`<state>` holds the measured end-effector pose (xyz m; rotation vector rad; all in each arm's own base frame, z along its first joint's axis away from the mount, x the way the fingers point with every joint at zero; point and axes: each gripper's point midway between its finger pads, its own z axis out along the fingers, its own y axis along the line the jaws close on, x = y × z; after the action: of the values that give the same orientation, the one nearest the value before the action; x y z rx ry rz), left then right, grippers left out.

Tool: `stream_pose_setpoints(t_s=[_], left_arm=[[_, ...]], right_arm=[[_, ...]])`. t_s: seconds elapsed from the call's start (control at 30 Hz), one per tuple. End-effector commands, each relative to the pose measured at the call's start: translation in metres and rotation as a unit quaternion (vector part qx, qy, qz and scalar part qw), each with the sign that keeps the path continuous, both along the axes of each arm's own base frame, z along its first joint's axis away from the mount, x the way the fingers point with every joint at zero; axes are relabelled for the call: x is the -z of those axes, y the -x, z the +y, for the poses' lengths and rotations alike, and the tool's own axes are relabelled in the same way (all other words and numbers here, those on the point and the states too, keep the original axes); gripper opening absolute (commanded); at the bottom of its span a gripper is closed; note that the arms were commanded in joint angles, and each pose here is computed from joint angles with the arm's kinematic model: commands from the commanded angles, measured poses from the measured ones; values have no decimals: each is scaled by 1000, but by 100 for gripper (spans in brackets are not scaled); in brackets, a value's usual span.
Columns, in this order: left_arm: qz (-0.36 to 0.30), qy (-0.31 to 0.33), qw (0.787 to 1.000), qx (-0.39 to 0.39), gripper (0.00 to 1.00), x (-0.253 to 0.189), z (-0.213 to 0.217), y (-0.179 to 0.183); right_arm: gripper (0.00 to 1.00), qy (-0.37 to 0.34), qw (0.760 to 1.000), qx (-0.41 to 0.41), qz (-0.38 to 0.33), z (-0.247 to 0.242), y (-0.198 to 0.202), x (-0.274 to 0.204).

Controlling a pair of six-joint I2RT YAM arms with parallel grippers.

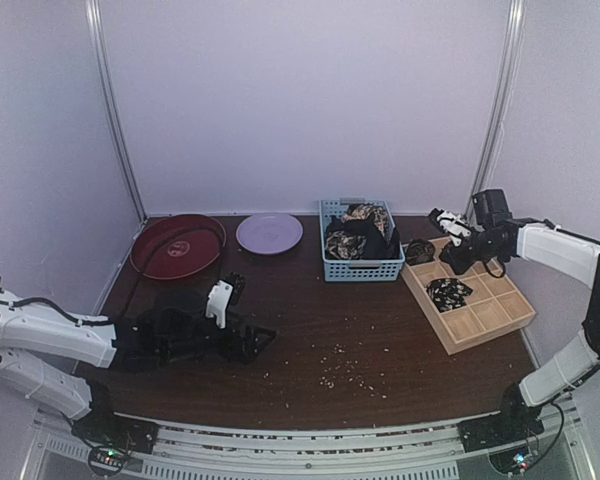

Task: Roll the ties
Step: Adjust the tie in the storage box.

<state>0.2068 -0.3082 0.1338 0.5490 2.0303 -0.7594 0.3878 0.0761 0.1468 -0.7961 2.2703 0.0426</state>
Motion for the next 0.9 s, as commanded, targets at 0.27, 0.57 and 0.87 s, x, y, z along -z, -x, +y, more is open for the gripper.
stream_pose_setpoints(t_s=[0.27, 0.57, 0.87], left_arm=[[-11, 9, 1000, -8, 88, -3, 2, -4], [-10, 7, 1000, -12, 88, -1, 4, -4], [-10, 5, 1000, -12, 88, 0, 3, -5]], right_arm=[[3, 8, 994, 1, 110, -5, 7, 60], [0, 4, 979, -77, 190, 6, 34, 80], [0, 16, 966, -80, 246, 1, 48, 97]])
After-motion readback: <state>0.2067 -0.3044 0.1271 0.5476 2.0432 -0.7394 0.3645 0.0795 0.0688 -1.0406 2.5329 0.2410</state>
